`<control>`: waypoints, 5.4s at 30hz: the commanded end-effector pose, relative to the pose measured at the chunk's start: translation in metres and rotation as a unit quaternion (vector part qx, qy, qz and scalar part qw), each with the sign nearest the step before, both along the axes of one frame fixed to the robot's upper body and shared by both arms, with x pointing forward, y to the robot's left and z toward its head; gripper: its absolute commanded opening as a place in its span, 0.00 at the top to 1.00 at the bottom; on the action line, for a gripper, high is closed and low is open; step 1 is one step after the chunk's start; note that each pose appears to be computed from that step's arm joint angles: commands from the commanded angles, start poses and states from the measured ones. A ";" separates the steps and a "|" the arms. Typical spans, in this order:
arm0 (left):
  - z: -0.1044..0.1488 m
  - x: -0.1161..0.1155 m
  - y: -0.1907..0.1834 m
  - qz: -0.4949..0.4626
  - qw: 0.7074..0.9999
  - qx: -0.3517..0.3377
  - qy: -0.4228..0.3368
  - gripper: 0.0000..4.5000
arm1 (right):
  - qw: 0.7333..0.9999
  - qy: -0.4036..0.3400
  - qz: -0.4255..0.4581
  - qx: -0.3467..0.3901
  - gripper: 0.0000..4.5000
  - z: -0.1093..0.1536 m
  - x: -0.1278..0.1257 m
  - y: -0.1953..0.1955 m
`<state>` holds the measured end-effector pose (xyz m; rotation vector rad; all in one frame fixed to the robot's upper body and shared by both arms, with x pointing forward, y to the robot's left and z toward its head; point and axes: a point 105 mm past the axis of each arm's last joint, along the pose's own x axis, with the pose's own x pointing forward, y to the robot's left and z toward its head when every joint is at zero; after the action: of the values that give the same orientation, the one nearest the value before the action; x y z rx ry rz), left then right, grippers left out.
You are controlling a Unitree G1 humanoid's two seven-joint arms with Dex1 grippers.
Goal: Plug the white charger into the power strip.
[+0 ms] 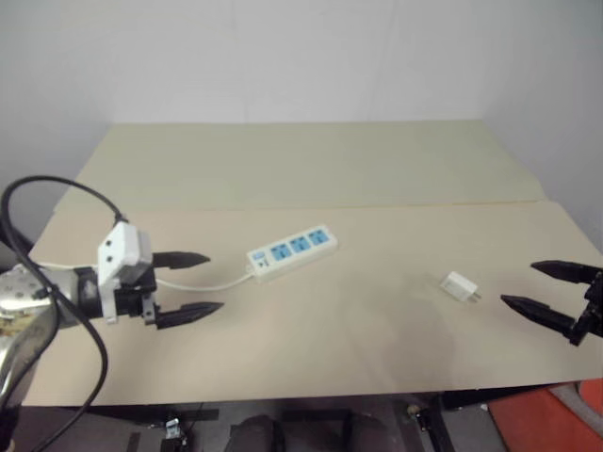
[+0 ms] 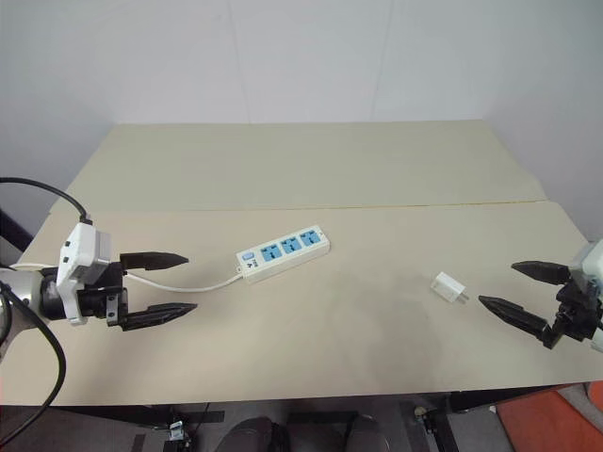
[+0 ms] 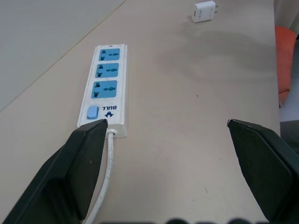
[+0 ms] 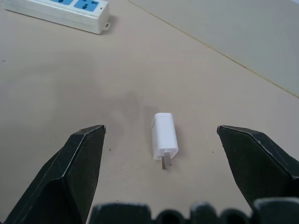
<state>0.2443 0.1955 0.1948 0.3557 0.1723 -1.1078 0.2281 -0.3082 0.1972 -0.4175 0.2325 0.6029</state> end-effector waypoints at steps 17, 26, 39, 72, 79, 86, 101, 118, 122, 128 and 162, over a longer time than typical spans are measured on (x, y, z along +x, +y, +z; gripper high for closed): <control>0.000 0.039 0.007 0.018 0.998 0.011 -0.055 0.01 | 0.989 -0.044 0.136 0.033 0.00 0.025 0.034 0.069; -0.014 0.067 0.008 0.037 0.997 -0.017 -0.072 0.01 | 0.974 -0.053 0.216 0.045 0.00 0.022 0.051 0.111; -0.051 0.114 -0.019 -0.004 0.999 -0.018 -0.050 0.01 | 0.962 -0.050 0.264 0.033 0.00 0.019 0.056 0.126; -0.104 0.121 -0.062 0.000 0.995 -0.086 -0.045 0.01 | 0.966 -0.058 0.247 0.042 0.00 0.032 0.048 0.117; -0.119 0.111 -0.061 -0.011 0.997 -0.078 -0.005 0.01 | 0.966 -0.063 0.246 0.044 0.00 0.037 0.049 0.118; -0.122 0.110 -0.064 -0.010 0.997 -0.079 -0.001 0.01 | 0.966 -0.068 0.243 0.053 0.00 0.043 0.051 0.120; -0.130 0.104 -0.060 -0.010 0.997 -0.074 0.007 0.27 | 0.968 -0.066 0.231 0.071 0.00 0.051 0.055 0.120; -0.106 0.085 -0.104 -0.163 0.983 -0.085 0.018 0.27 | 0.978 -0.062 0.193 0.053 0.00 0.047 0.054 0.098; -0.109 0.078 -0.113 -0.200 0.977 -0.072 0.024 0.27 | 0.979 -0.061 0.186 0.051 0.00 0.047 0.052 0.094; -0.112 0.072 -0.119 -0.234 0.970 -0.061 0.029 0.27 | 0.983 -0.056 0.169 0.043 0.00 0.045 0.050 0.085; -0.128 0.078 -0.108 -0.161 0.986 -0.037 0.021 0.27 | 0.994 0.112 -0.020 -0.005 0.00 0.046 0.082 0.022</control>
<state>0.3238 0.0847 0.0845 0.2904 0.0207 -1.4459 0.3105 -0.2830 0.2320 -0.3380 0.4553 0.6302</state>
